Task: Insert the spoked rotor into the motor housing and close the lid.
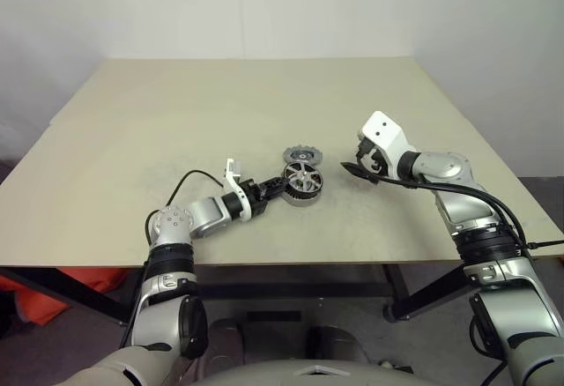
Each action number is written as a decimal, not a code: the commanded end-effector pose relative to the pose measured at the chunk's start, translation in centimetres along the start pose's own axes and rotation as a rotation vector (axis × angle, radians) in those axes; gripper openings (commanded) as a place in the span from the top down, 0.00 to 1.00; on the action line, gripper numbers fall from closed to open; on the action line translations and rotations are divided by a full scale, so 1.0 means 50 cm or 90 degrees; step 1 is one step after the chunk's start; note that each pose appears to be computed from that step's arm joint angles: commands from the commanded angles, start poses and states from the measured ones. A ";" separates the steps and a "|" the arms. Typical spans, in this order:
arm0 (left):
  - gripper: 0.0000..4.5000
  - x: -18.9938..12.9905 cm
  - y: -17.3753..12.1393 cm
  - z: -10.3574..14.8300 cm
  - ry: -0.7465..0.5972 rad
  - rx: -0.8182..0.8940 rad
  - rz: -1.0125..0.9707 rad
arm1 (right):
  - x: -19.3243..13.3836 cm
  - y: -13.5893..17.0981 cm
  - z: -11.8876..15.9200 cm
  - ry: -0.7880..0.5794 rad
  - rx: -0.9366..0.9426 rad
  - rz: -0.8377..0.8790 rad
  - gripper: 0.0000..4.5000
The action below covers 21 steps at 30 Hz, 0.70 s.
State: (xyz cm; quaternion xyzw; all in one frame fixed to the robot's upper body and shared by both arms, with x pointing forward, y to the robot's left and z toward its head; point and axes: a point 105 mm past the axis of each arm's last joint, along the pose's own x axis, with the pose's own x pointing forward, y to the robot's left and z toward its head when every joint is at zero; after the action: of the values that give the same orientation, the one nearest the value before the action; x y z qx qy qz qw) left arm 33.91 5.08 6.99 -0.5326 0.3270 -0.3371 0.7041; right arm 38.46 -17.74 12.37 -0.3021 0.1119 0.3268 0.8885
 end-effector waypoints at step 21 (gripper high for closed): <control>0.40 -0.090 -0.052 0.095 -0.116 0.234 0.045 | 0.008 0.025 0.099 -0.127 0.007 0.041 0.12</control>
State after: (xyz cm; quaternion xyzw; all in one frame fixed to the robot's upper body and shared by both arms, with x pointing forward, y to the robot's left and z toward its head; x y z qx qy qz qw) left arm 34.66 10.36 9.75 -0.4411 0.2488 -0.3120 0.8038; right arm 38.24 -15.34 12.80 -0.2690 0.0857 0.3639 0.8876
